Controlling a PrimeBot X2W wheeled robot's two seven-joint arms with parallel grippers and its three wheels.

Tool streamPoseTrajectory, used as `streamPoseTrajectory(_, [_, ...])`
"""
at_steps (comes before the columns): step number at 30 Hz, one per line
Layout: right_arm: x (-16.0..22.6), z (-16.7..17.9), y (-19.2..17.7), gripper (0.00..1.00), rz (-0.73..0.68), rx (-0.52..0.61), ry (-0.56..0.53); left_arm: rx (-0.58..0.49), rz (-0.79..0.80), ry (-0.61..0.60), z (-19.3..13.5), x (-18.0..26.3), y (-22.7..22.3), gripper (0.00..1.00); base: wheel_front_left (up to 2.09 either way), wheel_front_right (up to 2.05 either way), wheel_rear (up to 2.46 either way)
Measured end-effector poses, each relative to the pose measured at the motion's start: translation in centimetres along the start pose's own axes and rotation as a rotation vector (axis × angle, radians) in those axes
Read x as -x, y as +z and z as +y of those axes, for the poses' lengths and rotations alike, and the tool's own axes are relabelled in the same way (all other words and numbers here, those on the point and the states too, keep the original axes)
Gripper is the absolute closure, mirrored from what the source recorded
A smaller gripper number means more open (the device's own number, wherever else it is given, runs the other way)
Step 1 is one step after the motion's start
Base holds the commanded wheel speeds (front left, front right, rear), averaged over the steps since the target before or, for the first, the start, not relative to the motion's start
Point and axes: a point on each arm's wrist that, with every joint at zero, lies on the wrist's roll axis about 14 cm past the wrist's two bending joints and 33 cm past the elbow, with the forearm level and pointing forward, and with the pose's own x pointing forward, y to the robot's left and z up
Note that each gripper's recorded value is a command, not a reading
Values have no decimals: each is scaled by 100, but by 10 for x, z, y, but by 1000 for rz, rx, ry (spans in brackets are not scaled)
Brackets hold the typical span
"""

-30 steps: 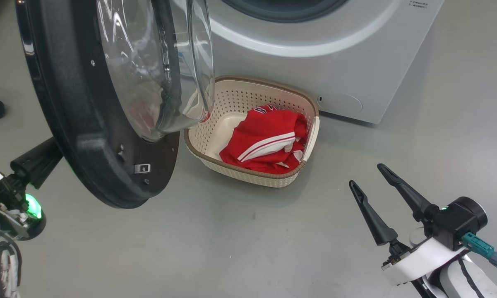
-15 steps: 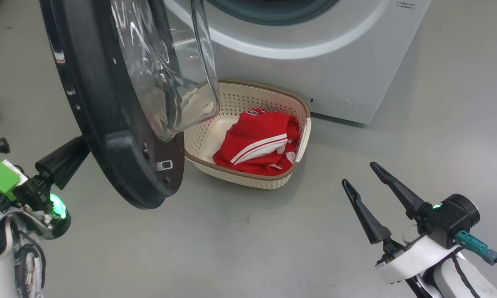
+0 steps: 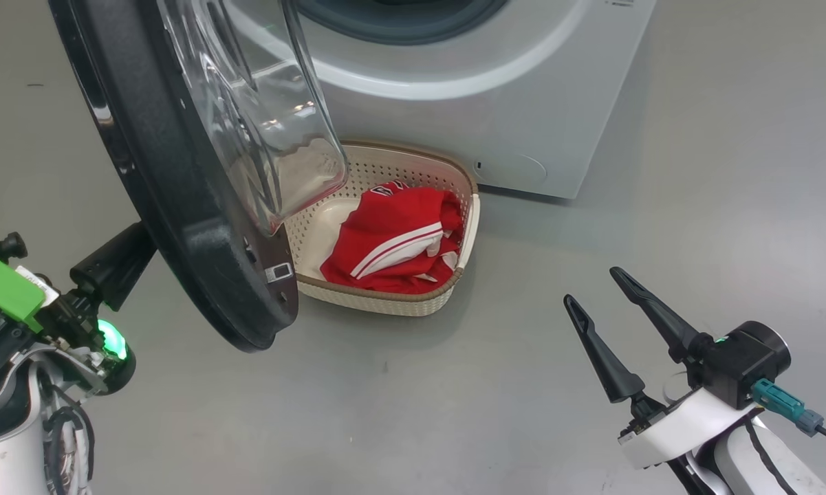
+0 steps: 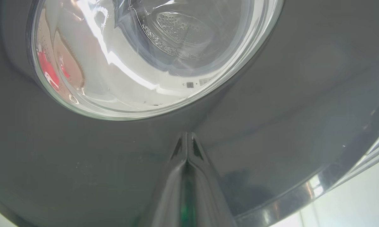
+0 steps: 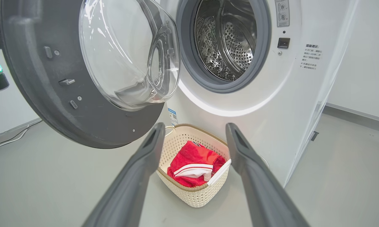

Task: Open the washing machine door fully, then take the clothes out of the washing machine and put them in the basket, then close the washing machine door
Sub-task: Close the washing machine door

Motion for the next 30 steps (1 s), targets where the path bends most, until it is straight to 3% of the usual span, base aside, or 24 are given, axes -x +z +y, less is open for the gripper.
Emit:
streamPoseTrajectory(24, [23,-17,9,0,-19,5,-100,88,60,-46,4,-41,-30,100,0,0,0])
streamPoseTrajectory(30, [27,-27,10,0,-23,7,-134,156,77,-84,6,-54,-40,100,0,0,0])
